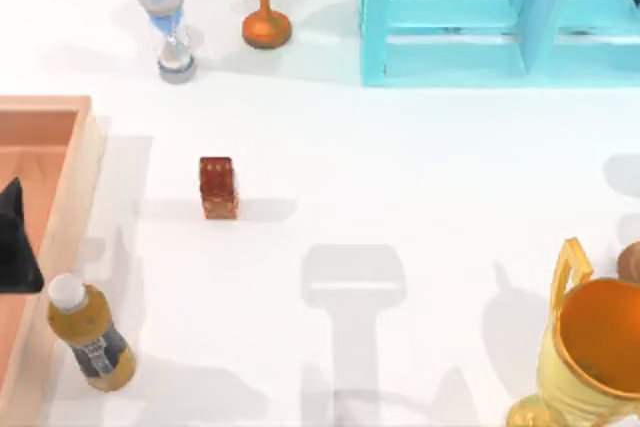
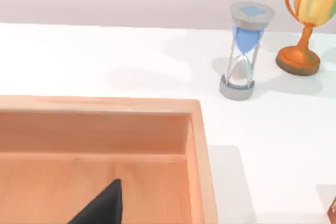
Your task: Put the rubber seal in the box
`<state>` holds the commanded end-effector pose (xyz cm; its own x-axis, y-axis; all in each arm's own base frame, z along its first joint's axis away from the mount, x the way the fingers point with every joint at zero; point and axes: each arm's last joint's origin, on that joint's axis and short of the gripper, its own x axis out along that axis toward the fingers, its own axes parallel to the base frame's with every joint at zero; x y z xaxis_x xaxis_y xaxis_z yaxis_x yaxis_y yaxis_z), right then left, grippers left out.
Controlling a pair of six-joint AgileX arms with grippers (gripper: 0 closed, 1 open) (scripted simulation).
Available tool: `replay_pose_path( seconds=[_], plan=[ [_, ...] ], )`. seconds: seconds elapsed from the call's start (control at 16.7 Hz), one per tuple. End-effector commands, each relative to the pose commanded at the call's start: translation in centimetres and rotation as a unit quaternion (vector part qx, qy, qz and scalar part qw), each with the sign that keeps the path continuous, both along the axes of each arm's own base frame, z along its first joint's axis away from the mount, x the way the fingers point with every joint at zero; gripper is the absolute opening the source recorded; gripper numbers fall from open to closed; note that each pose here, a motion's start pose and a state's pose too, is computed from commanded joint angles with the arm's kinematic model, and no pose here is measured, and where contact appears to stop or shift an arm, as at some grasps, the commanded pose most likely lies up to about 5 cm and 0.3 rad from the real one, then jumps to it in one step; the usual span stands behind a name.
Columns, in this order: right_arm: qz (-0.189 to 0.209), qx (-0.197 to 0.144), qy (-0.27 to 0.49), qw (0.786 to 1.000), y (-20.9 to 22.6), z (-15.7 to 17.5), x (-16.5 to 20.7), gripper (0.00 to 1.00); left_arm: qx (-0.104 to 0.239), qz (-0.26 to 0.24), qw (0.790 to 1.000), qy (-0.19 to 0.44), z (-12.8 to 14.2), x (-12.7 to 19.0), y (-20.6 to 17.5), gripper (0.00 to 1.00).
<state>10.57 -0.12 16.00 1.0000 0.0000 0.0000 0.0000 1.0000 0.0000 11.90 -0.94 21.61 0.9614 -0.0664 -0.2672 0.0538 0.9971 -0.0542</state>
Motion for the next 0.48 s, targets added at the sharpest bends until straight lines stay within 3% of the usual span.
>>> replay_pose_path(
  seconds=[0.24, 0.48],
  plan=[
    [0.000, 0.000, 0.000, 1.000, 0.0, 0.0, 0.0, 1.00, -0.018, -0.001, 0.995, 0.102, 4.6, 3.5, -0.7, 1.00],
    [0.000, 0.000, 0.000, 1.000, 0.0, 0.0, 0.0, 1.00, -0.030, -0.006, 0.980, 0.194, 7.0, 7.1, -1.9, 1.00]
  ],
)
